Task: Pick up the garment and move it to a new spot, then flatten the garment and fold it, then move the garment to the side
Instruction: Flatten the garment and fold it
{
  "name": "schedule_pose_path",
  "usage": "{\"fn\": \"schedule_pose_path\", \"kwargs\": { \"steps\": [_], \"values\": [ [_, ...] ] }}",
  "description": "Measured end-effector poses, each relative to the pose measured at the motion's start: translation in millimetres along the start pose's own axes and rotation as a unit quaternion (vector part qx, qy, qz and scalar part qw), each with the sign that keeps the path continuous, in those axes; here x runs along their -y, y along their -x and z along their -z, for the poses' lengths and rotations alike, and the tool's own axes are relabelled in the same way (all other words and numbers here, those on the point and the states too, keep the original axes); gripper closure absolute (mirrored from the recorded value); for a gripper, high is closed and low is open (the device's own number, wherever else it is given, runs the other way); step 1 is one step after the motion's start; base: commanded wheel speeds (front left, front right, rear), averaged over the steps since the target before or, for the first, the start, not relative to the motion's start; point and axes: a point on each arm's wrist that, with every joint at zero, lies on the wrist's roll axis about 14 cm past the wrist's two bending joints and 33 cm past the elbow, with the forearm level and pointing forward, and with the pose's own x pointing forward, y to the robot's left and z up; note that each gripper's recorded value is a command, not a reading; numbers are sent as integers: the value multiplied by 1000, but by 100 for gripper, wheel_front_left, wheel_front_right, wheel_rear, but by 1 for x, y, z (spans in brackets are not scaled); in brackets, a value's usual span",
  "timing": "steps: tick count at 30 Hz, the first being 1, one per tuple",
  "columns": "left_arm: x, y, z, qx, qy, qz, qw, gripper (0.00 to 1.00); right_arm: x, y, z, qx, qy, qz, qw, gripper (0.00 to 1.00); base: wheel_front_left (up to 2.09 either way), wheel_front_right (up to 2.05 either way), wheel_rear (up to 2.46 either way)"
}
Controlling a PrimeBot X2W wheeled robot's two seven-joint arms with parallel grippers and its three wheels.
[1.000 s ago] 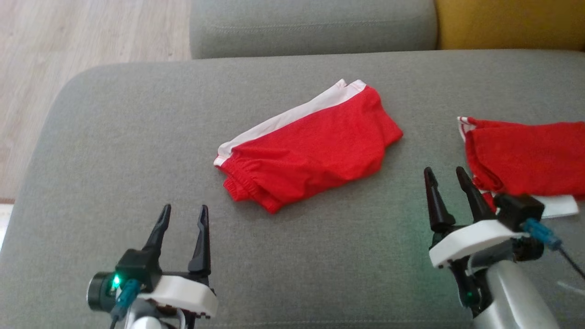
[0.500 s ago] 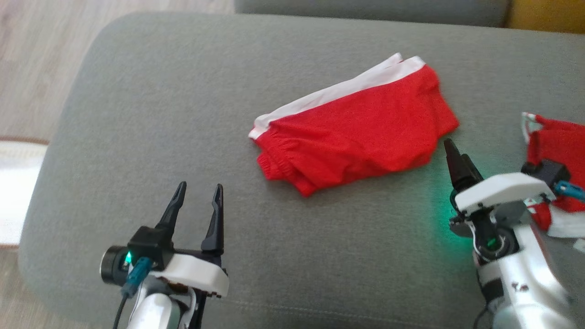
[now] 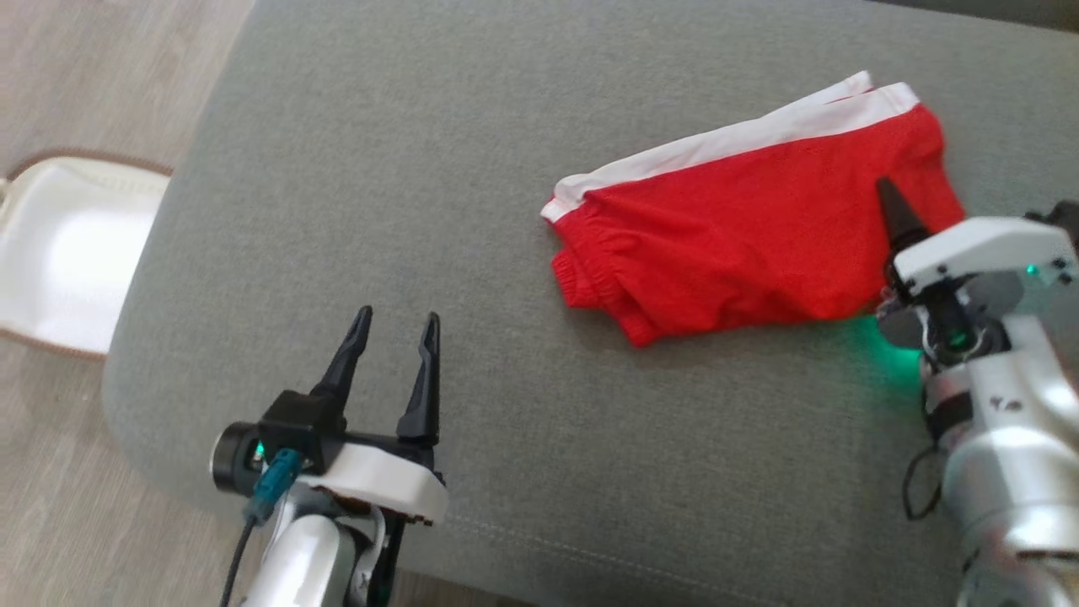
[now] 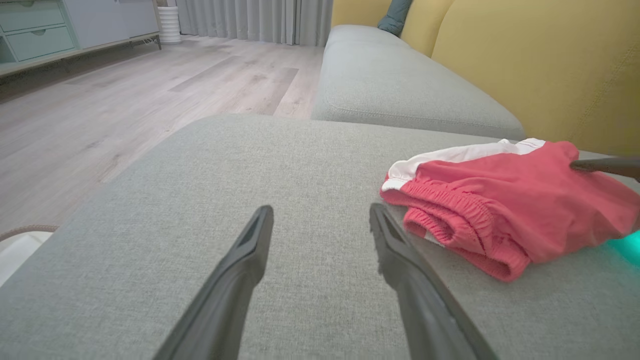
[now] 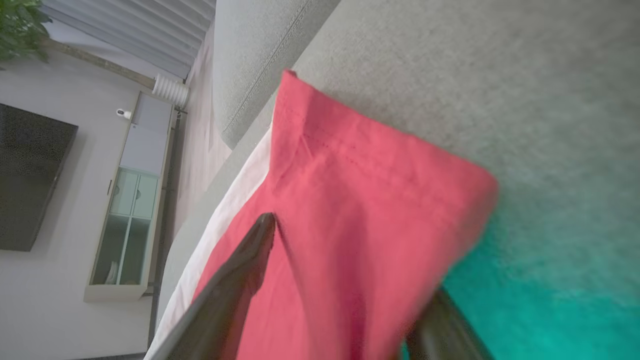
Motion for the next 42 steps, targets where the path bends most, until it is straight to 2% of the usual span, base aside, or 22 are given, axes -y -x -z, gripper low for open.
{"fn": "schedule_pose_path", "kwargs": {
  "steps": [11, 12, 13, 18, 25, 30, 36, 42],
  "values": [
    [-5, -10, 4, -8, 7, -16, 1000, 0, -22, -36, -2, -53, 39, 1, 998, 0, 0, 0, 0],
    [-4, -11, 5, -10, 8, -15, 1000, 0, -23, -38, -1, -56, 45, 1, 997, 6, 0, 0, 0],
    [-3, -12, 7, -12, 11, -13, 1000, 0, -23, -39, -1, -59, 52, 2, 997, 100, 0, 0, 0],
    [6, -17, 11, -18, 16, -3, 1000, 0, -24, -41, -7, -56, 75, 1, 996, 100, 0, 0, 0],
    [20, -28, 8, -11, 19, 18, 1000, 0, -12, -24, -28, -17, 47, 0, 999, 100, 0, 0, 0],
    [33, -34, 6, -6, 20, 42, 999, 0, 10, 4, -40, 42, -1, 4, 999, 100, 0, 0, 0],
    [64, -39, 0, 4, 29, 88, 996, 0, 37, 47, -45, 100, -15, 14, 995, 100, 0, 0, 0],
    [82, -37, -13, 23, 25, 117, 993, 0, 56, 86, -35, 135, -26, 24, 990, 100, 0, 0, 0]
  ]
}}
